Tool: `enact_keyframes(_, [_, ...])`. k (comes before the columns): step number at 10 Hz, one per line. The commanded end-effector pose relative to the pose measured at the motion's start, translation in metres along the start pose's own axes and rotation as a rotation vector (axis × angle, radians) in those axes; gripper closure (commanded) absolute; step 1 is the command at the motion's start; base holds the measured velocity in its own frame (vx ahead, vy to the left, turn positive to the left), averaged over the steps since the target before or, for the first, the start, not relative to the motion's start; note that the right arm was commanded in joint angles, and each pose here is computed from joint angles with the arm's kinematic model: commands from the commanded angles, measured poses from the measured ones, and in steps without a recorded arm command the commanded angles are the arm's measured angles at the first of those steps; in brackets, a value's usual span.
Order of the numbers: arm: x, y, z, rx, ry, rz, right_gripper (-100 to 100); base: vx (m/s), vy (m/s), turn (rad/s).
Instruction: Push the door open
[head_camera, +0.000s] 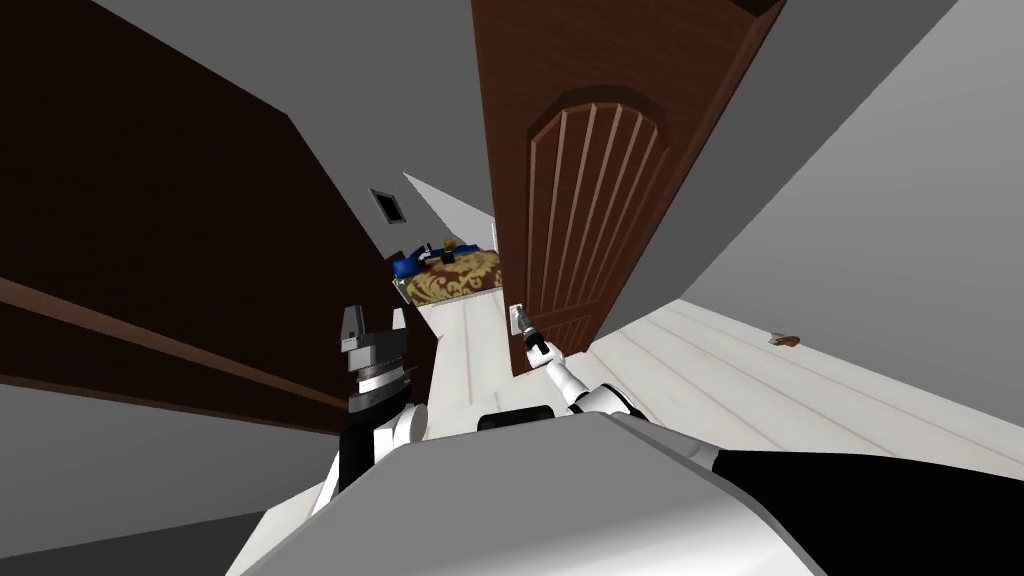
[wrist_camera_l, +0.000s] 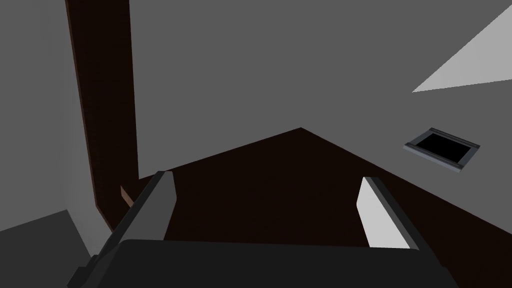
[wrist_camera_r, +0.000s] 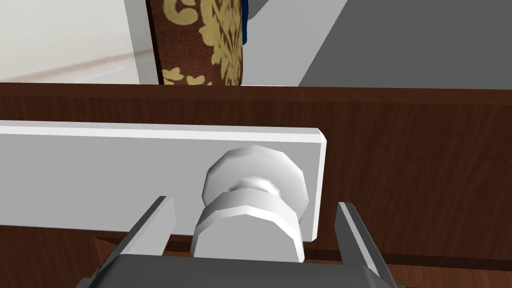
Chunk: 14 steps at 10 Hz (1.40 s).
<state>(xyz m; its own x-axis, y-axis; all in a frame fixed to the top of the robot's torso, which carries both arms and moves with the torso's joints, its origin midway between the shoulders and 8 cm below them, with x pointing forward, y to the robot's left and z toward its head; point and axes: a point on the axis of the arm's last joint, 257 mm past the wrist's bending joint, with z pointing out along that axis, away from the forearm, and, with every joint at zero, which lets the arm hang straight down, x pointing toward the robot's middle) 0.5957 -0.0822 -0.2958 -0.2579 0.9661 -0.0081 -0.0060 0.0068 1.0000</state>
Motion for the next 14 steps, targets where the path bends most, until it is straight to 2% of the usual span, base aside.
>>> enact_keyframes(1, [-0.001, 0.0, -0.0002, 0.0, -0.001, -0.002, 100, -0.009, -0.003, -0.005])
enact_keyframes(6, [-0.001, 0.0, -0.0002, 0.0, -0.001, -0.002, 100, -0.015, -0.005, 0.001])
enact_keyframes(7, [-0.015, -0.003, -0.0021, 0.007, -0.02, -0.012, 100, 0.106, 0.054, -0.028])
enact_keyframes(12, [-0.06, -0.004, -0.006, 0.01, -0.085, -0.032, 100, 0.179, 0.135, -0.059])
enact_keyframes(13, [-0.06, -0.004, -0.006, 0.01, -0.085, -0.032, 100, 0.142, 0.068, -0.038])
enact_keyframes(14, [-0.076, -0.004, -0.0079, 0.011, -0.109, -0.036, 100, 0.156, 0.07, -0.047])
